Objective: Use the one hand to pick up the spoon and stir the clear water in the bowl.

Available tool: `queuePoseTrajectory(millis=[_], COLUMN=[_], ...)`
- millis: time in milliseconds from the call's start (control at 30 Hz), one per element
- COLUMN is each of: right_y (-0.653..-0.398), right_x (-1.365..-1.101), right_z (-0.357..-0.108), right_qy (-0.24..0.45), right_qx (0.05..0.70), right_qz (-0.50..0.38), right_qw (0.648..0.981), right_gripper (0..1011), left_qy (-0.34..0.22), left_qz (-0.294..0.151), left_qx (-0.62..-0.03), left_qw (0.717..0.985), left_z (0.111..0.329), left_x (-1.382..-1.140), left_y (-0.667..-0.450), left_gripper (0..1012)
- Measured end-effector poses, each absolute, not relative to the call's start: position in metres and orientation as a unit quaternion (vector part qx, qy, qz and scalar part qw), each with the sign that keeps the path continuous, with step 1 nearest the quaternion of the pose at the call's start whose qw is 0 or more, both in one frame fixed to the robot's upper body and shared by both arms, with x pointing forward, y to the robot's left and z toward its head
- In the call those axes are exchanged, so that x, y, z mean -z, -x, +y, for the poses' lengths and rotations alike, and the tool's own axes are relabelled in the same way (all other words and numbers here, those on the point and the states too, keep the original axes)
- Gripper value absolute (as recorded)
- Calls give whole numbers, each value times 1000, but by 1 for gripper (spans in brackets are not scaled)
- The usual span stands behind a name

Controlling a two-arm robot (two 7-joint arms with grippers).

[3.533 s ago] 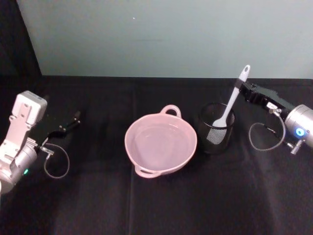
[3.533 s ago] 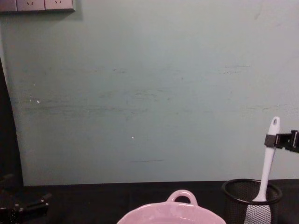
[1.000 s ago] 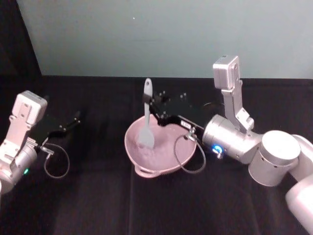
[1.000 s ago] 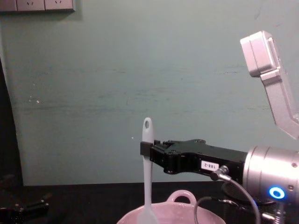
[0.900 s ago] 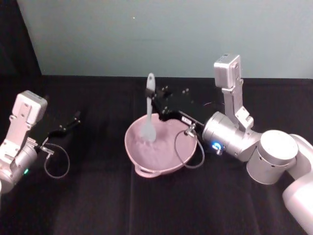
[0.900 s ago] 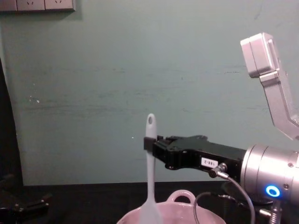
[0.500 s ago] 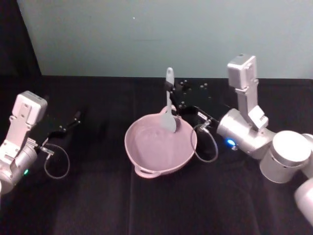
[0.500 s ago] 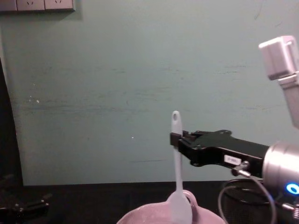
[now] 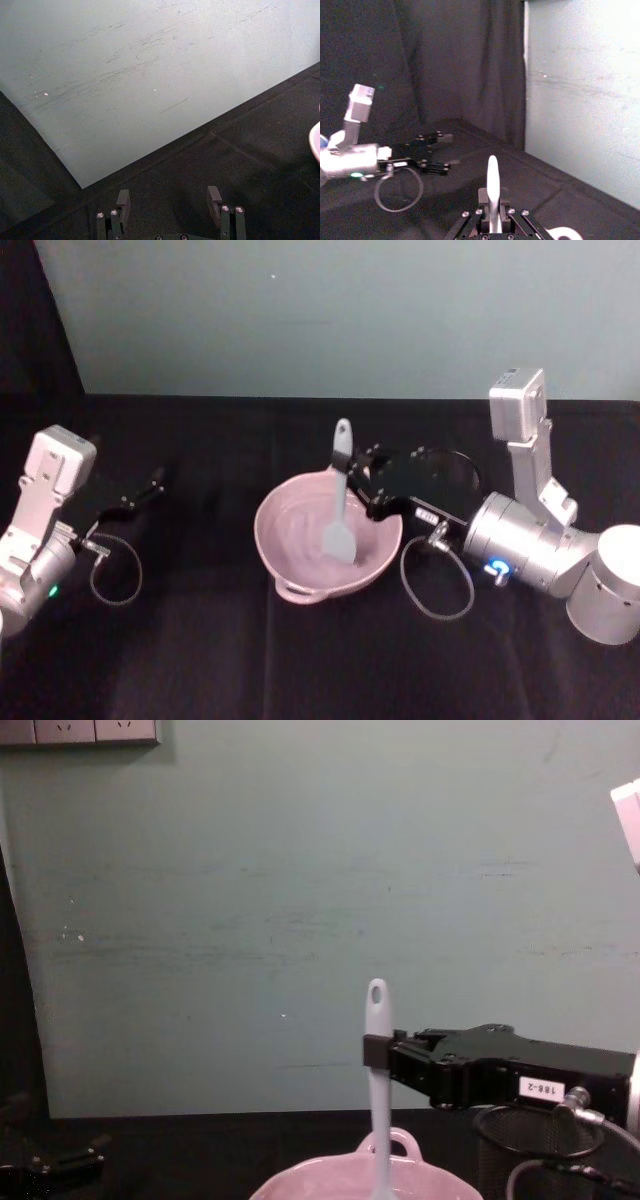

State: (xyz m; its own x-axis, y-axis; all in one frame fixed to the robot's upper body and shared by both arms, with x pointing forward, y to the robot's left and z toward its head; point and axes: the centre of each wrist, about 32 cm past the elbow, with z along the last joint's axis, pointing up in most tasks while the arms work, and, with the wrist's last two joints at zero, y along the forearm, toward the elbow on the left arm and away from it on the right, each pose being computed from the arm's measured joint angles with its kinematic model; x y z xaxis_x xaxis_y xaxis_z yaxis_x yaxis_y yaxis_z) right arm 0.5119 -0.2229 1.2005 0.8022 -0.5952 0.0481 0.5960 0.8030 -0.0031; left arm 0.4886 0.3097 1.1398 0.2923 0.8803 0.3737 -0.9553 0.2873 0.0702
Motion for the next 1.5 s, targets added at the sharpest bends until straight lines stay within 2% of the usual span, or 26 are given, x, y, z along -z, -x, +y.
queuePoseTrajectory(millis=[333, 567, 767, 933, 1033, 1200, 1333, 1500], right_y=[-518, -539, -554, -560, -559, -543, -528, -513], right_x=[-1196, -1186, -1180, -1180, -1182, -1188, -1192, -1193], right_z=[-192, -175, -177, -188, -196, -215, -221, -216], right_qy=[-22, -33, -26, -18, -14, 0, 0, -7], right_qx=[284, 314, 350, 376, 381, 372, 353, 328], right_qz=[8, -27, -60, -90, -97, -85, -67, -43], right_qw=[958, 948, 934, 922, 920, 924, 933, 944], right_gripper=[119, 119, 120, 119, 119, 120, 119, 120], left_qy=[-142, -141, -141, -141, -141, -141, -141, -141], left_qz=[-132, -132, -132, -132, -132, -132, -132, -132], left_qx=[-580, -580, -580, -580, -580, -580, -580, -580], left_qw=[791, 791, 791, 791, 791, 791, 791, 791], left_z=[310, 310, 310, 310, 310, 310, 310, 310], left_x=[-1140, -1140, -1140, -1140, -1140, -1140, -1140, -1140], left_y=[-489, -489, -489, -489, -489, -489, -489, -489], left_gripper=[1011, 1011, 1011, 1011, 1011, 1011, 1011, 1011])
